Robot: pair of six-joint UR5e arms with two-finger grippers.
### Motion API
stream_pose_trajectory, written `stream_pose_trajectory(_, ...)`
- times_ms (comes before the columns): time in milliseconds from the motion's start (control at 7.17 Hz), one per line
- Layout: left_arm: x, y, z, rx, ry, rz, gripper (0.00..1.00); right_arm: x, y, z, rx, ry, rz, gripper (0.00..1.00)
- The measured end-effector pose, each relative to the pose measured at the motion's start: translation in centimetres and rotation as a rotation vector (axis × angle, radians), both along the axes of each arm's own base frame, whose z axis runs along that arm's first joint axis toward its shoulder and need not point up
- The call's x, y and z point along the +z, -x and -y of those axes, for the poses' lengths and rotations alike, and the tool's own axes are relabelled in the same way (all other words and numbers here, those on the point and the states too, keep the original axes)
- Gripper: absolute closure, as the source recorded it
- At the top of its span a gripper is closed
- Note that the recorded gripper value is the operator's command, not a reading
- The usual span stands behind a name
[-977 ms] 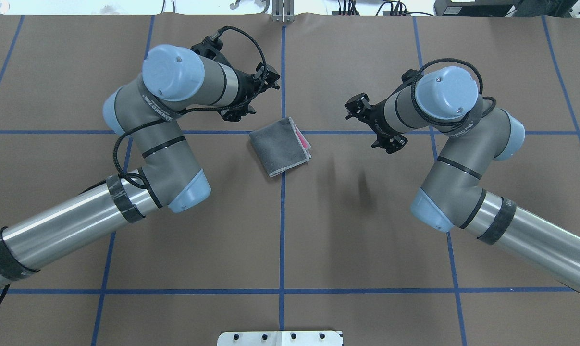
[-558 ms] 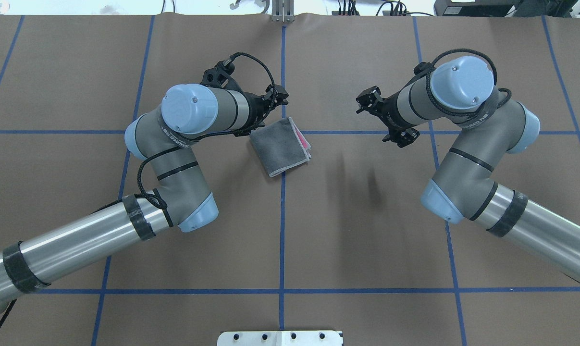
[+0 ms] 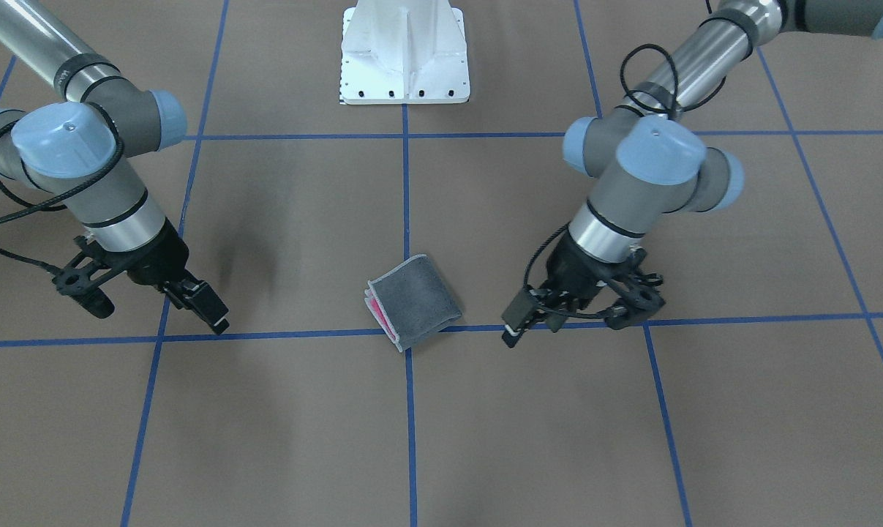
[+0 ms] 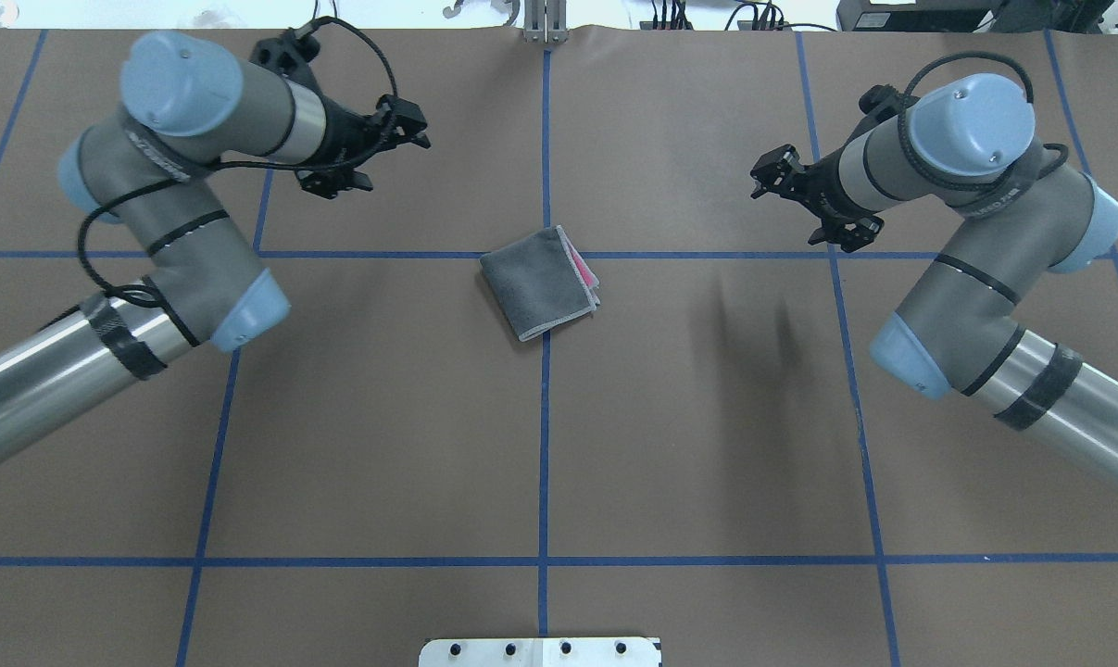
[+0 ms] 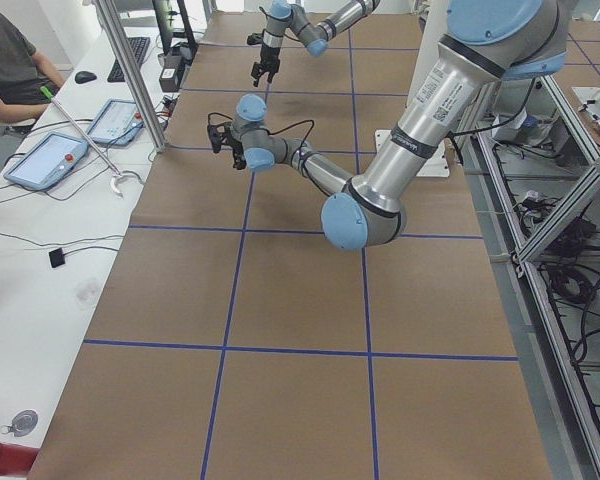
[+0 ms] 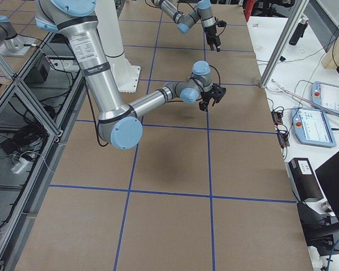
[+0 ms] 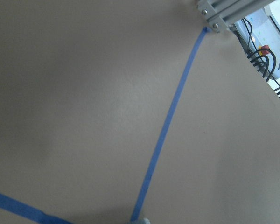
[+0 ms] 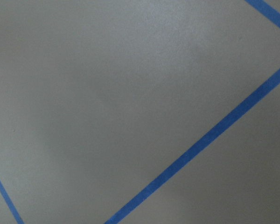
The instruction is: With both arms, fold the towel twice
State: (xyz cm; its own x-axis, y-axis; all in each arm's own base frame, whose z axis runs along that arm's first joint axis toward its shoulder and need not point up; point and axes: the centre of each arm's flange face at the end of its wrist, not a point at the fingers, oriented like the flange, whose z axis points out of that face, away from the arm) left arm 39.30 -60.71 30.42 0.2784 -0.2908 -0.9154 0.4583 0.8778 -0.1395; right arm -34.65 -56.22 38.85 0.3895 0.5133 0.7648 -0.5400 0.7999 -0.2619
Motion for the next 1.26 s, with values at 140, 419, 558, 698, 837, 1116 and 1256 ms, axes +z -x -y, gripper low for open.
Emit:
stream_pose_trajectory(140, 3.1, 5.4, 0.2, 0.045, -0.049, 0.087, 0.01, 2.3, -3.6, 0.9, -0.048, -0.046, -0.038, 0.0)
stream_pose_trajectory(419, 10.6, 14.3, -2.1, 0.199, -0.175, 0.322, 0.01, 7.1, -11.0, 1.5, -0.161, -0.148, -0.115, 0.0)
stream_pose_trajectory(558, 15.5, 18.4, -3.8, 0.286, -0.241, 0.428, 0.01, 9.8, -14.3, 1.2, -0.224, -0.199, -0.157, 0.0)
stream_pose_trajectory(698, 20.0, 22.5, -5.2, 0.371, -0.288, 0.506, 0.01, 12.6, -17.8, 0.8, -0.297, -0.238, -0.184, 0.0)
stream_pose_trajectory(837, 23.4, 26.9, -6.0, 0.457, -0.295, 0.539, 0.01, 15.4, -21.2, 0.8, -0.385, -0.266, -0.199, 0.0)
stream_pose_trajectory(1116, 26.7, 35.1, -7.2, 0.566, -0.254, 0.473, 0.01, 19.5, -26.4, 0.8, -0.564, -0.303, -0.243, 0.0)
stream_pose_trajectory(1256, 27.5, 36.9, -7.9, 0.576, -0.238, 0.446, 0.01, 20.2, -28.0, 0.7, -0.612, -0.305, -0.248, 0.0)
